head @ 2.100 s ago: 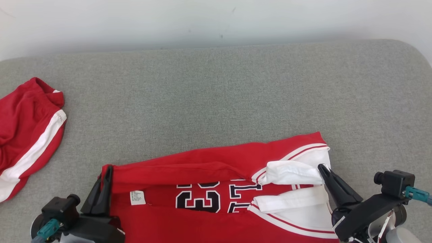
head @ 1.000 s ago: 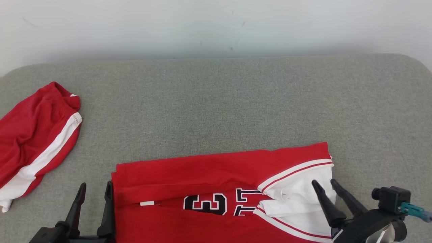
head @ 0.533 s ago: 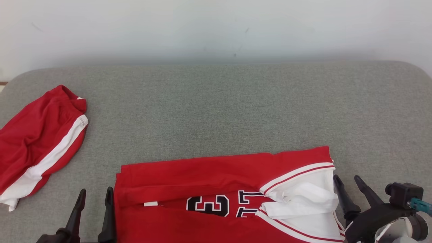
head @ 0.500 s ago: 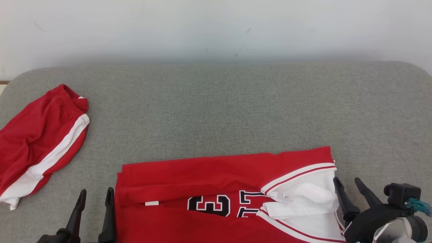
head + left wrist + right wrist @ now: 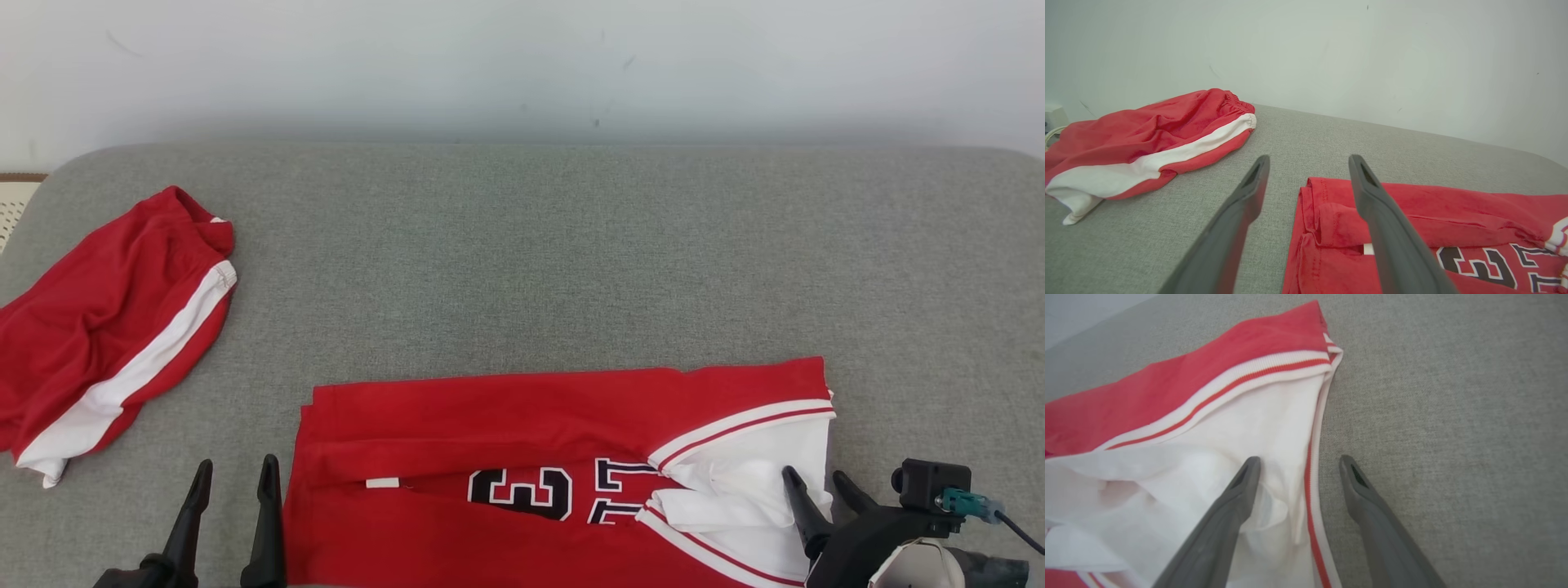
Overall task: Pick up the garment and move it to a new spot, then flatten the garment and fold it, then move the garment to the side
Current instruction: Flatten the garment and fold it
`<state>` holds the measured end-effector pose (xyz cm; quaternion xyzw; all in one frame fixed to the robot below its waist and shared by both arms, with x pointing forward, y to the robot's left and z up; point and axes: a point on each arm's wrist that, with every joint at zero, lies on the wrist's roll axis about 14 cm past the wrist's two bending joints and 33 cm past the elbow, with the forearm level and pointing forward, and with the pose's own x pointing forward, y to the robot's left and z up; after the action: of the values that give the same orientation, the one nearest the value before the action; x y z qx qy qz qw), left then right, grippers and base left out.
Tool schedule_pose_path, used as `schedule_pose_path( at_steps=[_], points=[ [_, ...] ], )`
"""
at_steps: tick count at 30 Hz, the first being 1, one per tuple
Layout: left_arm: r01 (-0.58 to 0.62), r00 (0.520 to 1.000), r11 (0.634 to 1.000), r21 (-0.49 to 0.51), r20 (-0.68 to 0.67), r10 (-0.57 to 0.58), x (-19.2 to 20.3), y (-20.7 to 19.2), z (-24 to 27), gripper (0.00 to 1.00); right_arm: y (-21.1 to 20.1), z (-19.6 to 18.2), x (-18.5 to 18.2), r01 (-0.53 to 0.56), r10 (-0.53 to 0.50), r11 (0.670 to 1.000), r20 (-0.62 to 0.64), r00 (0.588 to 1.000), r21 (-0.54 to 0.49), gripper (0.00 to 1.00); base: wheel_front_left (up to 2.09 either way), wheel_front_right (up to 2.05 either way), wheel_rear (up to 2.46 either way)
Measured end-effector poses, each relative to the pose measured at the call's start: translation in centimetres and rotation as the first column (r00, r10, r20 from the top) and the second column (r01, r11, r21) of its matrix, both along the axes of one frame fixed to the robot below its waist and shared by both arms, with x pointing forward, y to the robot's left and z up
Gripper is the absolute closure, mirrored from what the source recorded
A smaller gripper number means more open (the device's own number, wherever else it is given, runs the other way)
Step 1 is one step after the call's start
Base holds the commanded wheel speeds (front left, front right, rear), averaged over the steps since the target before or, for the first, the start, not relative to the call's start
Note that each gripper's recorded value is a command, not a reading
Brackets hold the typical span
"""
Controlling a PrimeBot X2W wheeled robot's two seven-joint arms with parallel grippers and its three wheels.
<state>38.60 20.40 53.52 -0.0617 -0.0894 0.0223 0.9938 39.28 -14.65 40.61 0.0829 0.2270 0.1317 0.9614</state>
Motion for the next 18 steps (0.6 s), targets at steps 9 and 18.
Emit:
schedule_pose_path(
  at_steps=[9,18],
  points=[
    [-0.003,1.000,1.000,-0.001,-0.003,0.003,-0.1,0.2,-0.1,0.00,0.9,0.0,0.0,-0.023,0.023,1.000,-0.006,1.000,0.011,1.00,0.00,0.00,0.00],
    [-0.007,1.000,1.000,-0.006,0.004,0.007,-0.2,0.2,0.1,0.00,-2.8,2.4,1.6,0.047,-0.045,0.998,0.075,0.996,-0.028,1.00,0.00,0.00,0.00]
  ],
)
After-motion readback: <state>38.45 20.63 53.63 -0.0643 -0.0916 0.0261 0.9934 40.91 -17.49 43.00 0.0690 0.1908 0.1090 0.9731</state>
